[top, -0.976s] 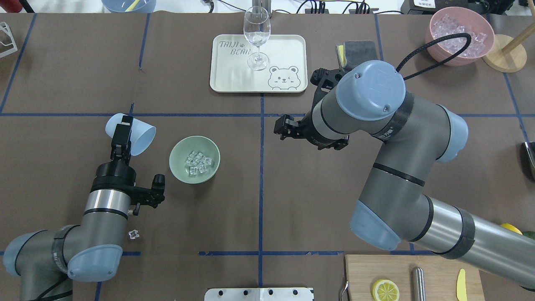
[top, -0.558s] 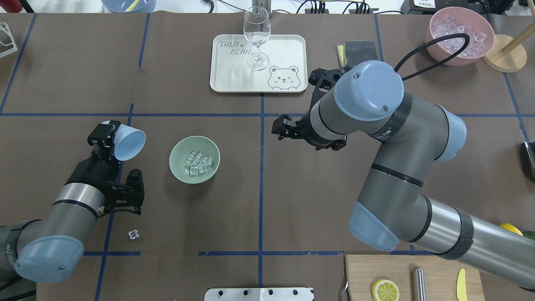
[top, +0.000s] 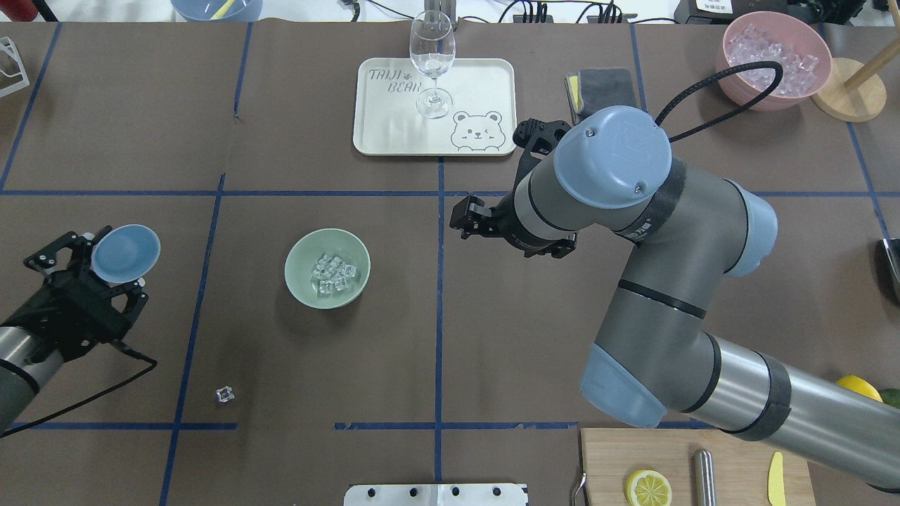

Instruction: Pour ice into bowl

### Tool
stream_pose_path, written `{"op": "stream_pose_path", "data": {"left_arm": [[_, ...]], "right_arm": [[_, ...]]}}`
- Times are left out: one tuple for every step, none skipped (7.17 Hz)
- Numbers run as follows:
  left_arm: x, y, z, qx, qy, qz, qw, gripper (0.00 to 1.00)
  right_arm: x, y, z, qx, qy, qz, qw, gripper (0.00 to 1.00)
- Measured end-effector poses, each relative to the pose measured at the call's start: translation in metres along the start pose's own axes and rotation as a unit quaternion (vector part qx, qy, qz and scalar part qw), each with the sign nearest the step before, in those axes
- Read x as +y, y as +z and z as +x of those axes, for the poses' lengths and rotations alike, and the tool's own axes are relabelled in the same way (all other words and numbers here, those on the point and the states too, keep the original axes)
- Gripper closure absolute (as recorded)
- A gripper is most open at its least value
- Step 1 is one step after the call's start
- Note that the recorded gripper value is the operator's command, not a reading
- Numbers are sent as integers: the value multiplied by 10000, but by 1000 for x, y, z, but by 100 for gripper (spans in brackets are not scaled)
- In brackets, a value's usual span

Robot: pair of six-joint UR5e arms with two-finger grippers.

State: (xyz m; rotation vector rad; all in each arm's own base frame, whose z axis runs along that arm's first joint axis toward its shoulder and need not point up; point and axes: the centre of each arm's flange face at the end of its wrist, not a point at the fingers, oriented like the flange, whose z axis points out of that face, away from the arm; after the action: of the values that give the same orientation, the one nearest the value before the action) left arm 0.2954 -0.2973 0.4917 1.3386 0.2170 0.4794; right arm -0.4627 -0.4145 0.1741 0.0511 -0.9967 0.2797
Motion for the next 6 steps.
{"op": "stream_pose_path", "data": {"left_arm": [[25, -3, -15, -30, -622, 189, 9979, 100], [36, -6, -22, -38, -1194, 257, 9925, 100], [41, -7, -26, -38, -1744, 274, 9843, 100], [45, -7, -28, -41, -2304, 258, 9727, 100], [49, -6, -29, -43, -2796, 230, 9598, 100], [56, -5, -28, -52, -3279, 188, 9445, 100]], "right_arm": [[3, 0, -2, -13, 5, -15, 10000, 0], [4, 1, -4, -18, 4, -24, 10000, 0], [5, 1, -4, -18, 1, -32, 10000, 0], [6, 1, -5, -21, -4, -38, 10000, 0], [7, 1, -5, -23, -8, -45, 10000, 0], [8, 2, -5, -24, -11, -49, 10000, 0]]}}
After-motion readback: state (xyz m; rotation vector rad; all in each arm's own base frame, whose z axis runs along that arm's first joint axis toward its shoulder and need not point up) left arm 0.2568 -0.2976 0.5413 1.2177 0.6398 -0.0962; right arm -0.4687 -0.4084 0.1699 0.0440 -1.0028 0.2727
